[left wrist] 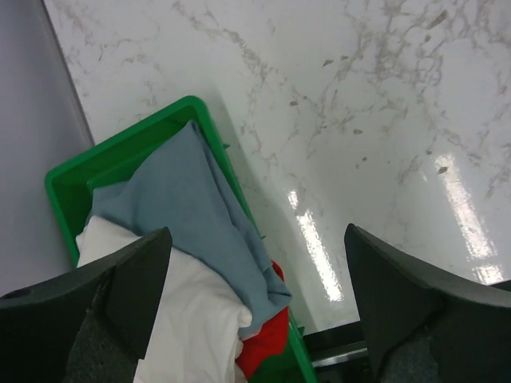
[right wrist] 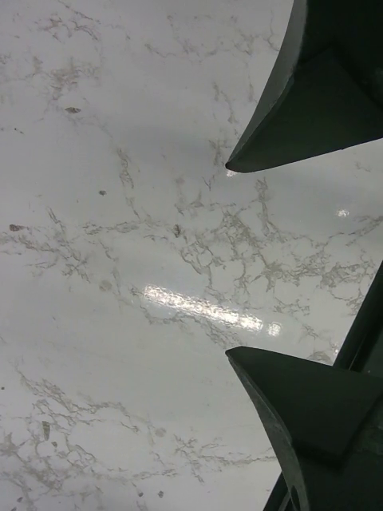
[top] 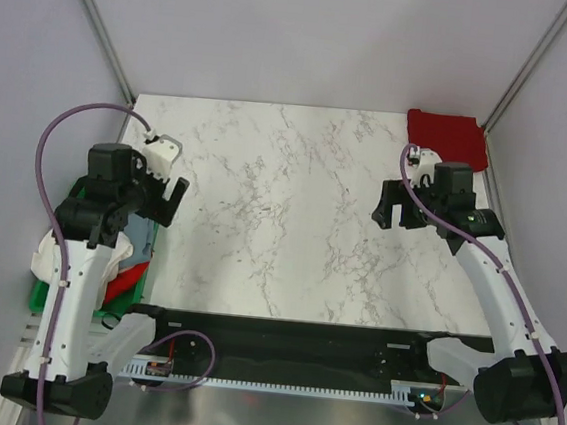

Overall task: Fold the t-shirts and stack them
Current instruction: Grab the tshirt from the pile

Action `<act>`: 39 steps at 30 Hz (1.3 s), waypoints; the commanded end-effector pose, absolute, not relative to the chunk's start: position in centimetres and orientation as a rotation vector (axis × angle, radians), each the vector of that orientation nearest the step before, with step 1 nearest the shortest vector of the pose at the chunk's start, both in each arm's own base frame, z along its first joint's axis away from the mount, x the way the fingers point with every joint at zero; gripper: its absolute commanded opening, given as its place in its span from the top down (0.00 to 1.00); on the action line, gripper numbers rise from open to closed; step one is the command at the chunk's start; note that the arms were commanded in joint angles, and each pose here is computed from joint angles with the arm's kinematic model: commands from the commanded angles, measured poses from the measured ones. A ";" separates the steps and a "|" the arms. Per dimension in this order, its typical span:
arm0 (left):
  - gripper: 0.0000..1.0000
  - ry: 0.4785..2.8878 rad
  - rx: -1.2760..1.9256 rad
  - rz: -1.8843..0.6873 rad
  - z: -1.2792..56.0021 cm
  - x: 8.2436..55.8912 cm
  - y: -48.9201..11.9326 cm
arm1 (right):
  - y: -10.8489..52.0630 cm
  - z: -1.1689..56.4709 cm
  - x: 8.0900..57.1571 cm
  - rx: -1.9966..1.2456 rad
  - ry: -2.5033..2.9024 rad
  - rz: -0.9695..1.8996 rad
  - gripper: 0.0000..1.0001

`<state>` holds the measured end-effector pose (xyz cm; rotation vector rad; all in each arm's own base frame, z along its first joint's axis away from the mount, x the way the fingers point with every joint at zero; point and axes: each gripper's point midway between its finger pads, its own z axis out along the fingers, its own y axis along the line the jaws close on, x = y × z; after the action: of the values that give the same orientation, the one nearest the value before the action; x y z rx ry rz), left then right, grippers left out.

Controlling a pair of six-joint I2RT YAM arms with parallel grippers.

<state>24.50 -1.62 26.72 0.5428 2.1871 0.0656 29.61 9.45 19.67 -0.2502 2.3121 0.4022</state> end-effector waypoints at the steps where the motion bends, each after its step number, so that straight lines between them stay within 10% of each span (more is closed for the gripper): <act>1: 0.04 2.265 0.657 0.218 24.3 22.2 1.4 | 9.8 19.8 29.4 -0.300 2.268 0.408 0.02; 15: 0.29 2.545 0.325 0.055 19.8 20.6 10.0 | 14.2 19.8 28.8 -0.659 2.219 0.700 0.02; 39: 0.40 2.757 0.396 0.090 14.8 15.8 10.3 | 15.8 20.8 29.8 -0.808 2.242 0.838 0.02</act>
<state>16.18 9.72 14.87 0.3232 2.7644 0.0353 29.54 15.35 19.93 -0.7626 2.2768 0.8149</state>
